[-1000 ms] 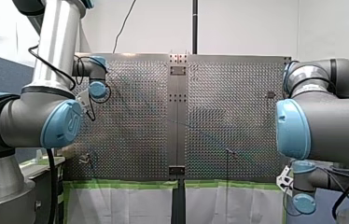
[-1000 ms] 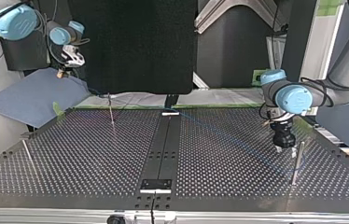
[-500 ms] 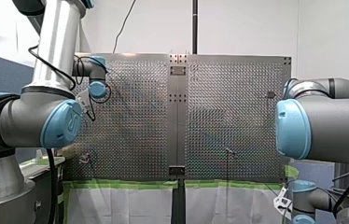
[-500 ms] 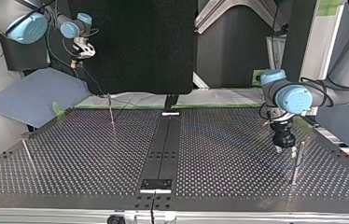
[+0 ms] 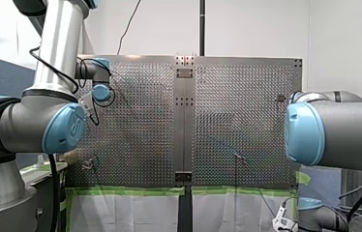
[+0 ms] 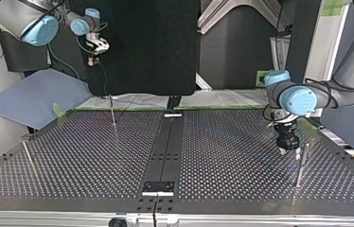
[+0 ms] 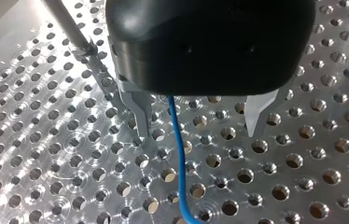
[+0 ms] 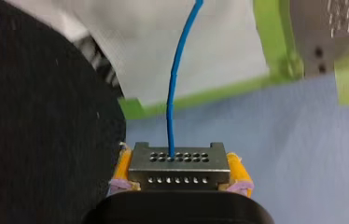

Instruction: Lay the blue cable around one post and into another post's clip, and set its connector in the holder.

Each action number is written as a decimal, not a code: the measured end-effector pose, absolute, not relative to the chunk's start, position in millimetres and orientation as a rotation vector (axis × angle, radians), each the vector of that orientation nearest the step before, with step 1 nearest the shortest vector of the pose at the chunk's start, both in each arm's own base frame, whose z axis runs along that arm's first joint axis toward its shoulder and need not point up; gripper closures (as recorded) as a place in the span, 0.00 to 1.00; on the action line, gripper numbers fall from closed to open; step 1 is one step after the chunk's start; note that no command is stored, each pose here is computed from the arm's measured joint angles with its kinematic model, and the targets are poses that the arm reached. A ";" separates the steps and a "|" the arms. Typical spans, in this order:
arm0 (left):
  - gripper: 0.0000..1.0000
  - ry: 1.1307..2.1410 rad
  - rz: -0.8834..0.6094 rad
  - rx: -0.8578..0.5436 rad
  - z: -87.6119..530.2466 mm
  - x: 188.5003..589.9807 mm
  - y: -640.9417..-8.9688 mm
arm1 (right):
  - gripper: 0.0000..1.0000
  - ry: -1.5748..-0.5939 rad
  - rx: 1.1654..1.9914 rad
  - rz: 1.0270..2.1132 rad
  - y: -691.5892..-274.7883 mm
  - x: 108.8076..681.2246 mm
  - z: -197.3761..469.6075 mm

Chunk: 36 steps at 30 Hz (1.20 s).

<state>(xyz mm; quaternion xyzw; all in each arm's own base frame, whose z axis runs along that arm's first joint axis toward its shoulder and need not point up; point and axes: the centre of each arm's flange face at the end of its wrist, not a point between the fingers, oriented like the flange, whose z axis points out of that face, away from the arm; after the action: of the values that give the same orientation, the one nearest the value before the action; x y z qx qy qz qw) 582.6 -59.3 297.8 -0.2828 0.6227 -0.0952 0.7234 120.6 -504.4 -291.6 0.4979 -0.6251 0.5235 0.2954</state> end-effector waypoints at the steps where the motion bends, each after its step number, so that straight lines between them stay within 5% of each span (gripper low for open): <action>1: 0.00 1.375 -0.210 -0.624 297.7 582.6 -59.3 | 1.00 -1.654 1.338 1.407 -506.3 125.5 -287.8; 6: 0.00 1.374 -0.211 -0.626 297.7 582.6 -58.8 | 1.00 -1.618 1.407 1.484 -517.8 151.6 -263.0; 13: 0.00 1.372 -0.211 -0.630 297.6 582.8 -57.0 | 1.00 -1.626 1.398 1.489 -539.9 154.6 -226.1; 22: 0.00 1.372 -0.217 -0.632 297.5 582.9 -57.0 | 1.00 -1.676 1.321 1.520 -557.9 143.3 -182.7; 36: 0.00 1.371 -0.218 -0.633 297.6 583.0 -56.8 | 1.00 -1.622 1.165 1.598 -562.4 119.6 -114.1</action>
<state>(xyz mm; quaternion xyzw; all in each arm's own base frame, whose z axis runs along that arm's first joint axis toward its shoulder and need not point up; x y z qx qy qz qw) 583.0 -56.8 297.6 -0.2868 0.6210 -0.0986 0.7228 119.6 -562.4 -114.1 0.4362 -0.6074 0.5983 0.2877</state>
